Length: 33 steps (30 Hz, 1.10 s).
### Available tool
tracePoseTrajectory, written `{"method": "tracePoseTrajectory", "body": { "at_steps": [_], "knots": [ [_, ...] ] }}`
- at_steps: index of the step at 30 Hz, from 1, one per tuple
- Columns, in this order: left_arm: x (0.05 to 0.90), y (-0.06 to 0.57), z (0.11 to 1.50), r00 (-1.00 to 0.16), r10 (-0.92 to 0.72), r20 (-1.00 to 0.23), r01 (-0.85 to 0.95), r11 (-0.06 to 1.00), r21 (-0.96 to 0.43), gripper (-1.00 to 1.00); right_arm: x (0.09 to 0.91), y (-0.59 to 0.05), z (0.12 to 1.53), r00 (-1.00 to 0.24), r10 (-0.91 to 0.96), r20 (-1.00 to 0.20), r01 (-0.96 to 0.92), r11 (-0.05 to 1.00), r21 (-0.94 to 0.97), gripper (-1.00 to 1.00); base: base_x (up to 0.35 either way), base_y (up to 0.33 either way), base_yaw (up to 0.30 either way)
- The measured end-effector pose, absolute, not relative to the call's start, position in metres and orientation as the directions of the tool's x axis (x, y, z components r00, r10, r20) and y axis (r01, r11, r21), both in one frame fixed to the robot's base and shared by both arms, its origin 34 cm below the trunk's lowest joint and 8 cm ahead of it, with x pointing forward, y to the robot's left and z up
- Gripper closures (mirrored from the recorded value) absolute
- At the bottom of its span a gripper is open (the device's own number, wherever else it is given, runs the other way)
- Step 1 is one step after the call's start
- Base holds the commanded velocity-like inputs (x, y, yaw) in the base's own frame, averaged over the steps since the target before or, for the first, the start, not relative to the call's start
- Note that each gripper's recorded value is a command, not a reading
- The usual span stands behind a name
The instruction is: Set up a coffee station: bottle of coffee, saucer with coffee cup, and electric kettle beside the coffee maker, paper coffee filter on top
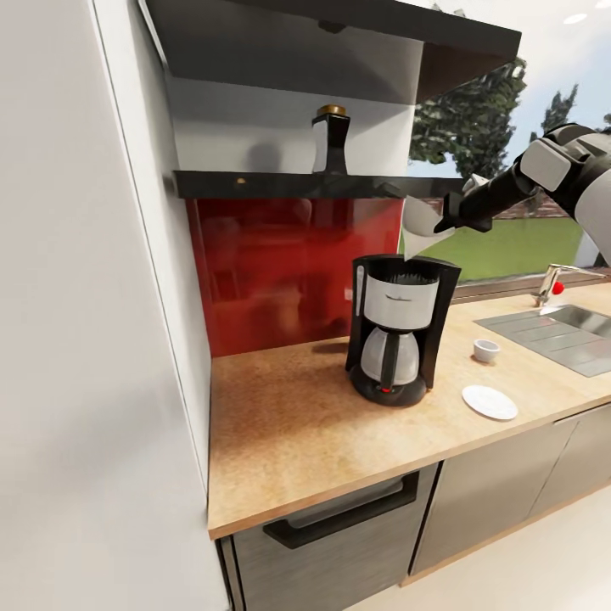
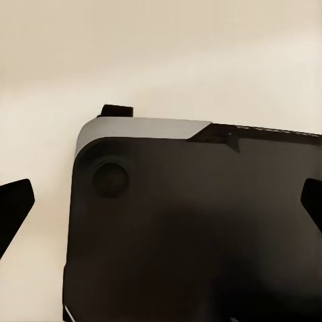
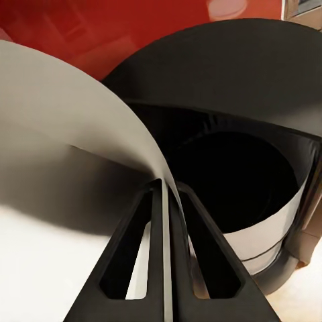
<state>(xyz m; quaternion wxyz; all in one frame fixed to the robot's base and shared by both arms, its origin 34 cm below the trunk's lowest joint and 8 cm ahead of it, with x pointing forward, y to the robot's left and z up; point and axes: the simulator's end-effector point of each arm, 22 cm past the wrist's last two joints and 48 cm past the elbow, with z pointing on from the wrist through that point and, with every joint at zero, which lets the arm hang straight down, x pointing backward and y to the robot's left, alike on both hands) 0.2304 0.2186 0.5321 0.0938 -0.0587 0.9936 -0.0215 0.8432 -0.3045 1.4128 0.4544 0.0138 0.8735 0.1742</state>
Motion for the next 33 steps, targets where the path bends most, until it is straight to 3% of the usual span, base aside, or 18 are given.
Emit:
{"method": "tracePoseTrajectory", "body": {
  "at_steps": [33],
  "knots": [
    [0.2304, 0.2184, 0.5321, -0.976, -0.12, -0.184, -0.112, 0.992, -0.054, -1.0, 0.8436, -0.3048, 1.4096, -0.59, 0.182, -0.787, -0.132, 0.94, 0.316, 1.0, 0.038, 0.001, 0.0]
  ]
}}
